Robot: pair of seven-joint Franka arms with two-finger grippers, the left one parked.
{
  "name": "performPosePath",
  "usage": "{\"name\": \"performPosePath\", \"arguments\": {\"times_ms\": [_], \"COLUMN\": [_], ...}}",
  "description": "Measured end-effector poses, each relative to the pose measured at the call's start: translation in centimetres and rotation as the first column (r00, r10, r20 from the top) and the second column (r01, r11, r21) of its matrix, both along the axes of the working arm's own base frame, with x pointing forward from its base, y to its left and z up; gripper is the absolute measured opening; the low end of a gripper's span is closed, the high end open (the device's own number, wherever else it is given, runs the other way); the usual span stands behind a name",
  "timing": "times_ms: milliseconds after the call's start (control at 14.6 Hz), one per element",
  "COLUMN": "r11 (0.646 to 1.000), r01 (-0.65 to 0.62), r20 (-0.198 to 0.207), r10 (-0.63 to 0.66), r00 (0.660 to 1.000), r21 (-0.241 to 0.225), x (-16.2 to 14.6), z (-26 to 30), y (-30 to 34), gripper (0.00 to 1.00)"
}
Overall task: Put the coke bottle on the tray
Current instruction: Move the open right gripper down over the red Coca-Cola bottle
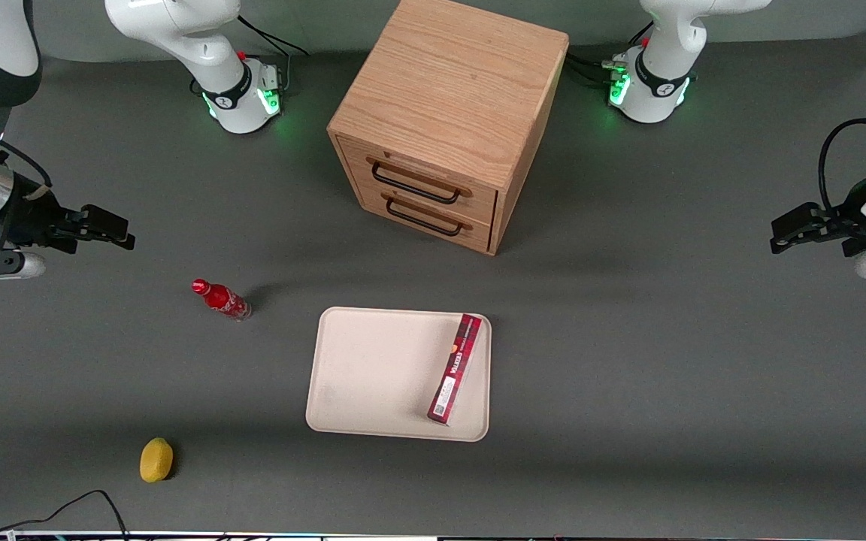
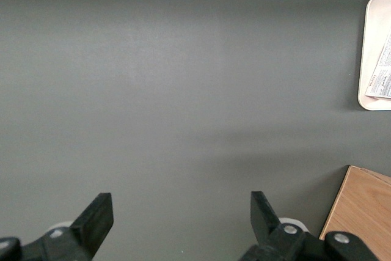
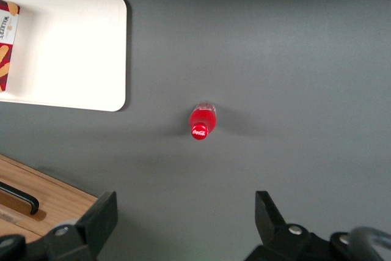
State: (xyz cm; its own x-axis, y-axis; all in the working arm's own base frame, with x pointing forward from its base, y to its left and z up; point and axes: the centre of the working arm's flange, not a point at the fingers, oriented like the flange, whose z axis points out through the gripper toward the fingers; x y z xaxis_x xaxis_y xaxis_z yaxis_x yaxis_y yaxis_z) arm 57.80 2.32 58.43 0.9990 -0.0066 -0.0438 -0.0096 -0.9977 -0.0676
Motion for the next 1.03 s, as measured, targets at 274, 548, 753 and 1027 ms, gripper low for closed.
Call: {"name": "performPosePath", "arguments": {"times_ms": [274, 548, 753, 1027], "r11": [1.000, 1.000, 1.000, 0.996], "r01": [0.010, -0.004, -0.012, -0.065], "r20": [0.016, -0.060, -0.081, -0.050], "r10": [-0.010, 0.004, 0.012, 0.061], "r00": [1.000, 0.998, 0.997, 0.997], "r21": [0.004, -0.001, -0.008, -0.064], "x": [0.2, 0.1, 0.5, -0.6], "z": [0.9, -1.8, -7.3, -15.9], "y": [-0.7, 0.4, 1.1, 2.8], "gripper": [1.00, 1.00, 1.00, 1.00]}}
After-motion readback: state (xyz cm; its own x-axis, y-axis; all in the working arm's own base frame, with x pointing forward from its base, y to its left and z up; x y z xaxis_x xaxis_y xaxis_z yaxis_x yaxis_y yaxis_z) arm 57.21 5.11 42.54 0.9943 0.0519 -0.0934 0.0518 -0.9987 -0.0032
